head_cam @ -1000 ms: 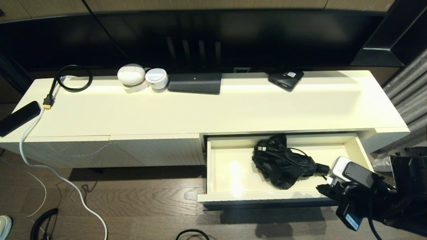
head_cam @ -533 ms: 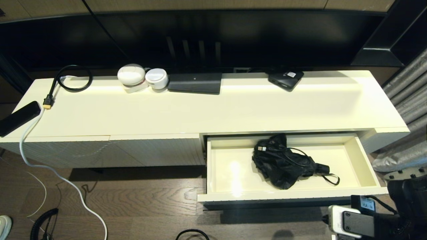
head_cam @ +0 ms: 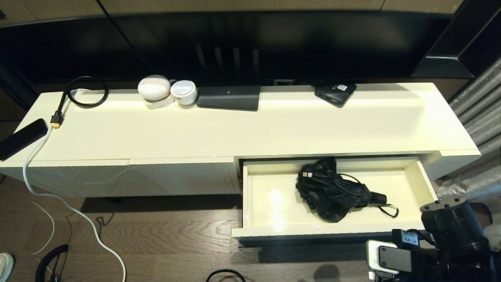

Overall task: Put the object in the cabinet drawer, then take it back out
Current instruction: Close the drawer

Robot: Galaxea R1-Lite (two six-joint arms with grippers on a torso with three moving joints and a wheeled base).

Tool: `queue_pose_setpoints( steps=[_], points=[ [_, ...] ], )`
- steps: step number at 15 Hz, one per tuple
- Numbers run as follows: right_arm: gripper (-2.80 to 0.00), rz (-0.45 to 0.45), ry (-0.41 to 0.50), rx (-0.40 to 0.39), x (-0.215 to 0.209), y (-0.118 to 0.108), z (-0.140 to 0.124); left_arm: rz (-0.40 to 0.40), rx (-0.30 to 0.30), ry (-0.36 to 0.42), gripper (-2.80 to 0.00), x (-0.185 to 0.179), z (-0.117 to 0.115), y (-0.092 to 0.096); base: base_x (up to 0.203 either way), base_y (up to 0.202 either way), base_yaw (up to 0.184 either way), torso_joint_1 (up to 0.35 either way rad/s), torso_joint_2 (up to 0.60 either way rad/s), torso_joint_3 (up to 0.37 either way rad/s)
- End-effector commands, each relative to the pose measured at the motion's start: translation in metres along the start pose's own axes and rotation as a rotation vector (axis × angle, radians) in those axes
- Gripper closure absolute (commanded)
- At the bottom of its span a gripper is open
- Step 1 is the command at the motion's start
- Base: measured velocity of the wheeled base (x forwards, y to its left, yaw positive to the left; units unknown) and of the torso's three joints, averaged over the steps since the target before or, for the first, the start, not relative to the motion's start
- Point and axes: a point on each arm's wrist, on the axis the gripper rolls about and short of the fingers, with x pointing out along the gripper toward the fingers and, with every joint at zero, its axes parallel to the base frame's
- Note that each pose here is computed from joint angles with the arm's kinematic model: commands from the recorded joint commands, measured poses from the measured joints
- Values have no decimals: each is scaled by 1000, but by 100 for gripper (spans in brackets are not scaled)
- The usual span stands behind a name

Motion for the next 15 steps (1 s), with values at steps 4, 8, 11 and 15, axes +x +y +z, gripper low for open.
queue_pose_setpoints(
  steps=[4, 8, 11, 15],
  points=[
    [0, -25, 17, -10, 28, -5, 1, 0, -1, 0, 0, 0, 0, 0, 0, 0, 0, 0, 0, 0],
    [0, -90, 34, -40, 36, -9, 1, 0, -1, -2, 0, 0, 0, 0, 0, 0, 0, 0, 0, 0],
    [0, -136, 52, -42, 41, -11, 1, 1, -1, -1, 0, 0, 0, 0, 0, 0, 0, 0, 0, 0],
    [0, -166, 52, -44, 44, -14, 2, 0, -1, 0, 0, 0, 0, 0, 0, 0, 0, 0, 0, 0]
  ],
)
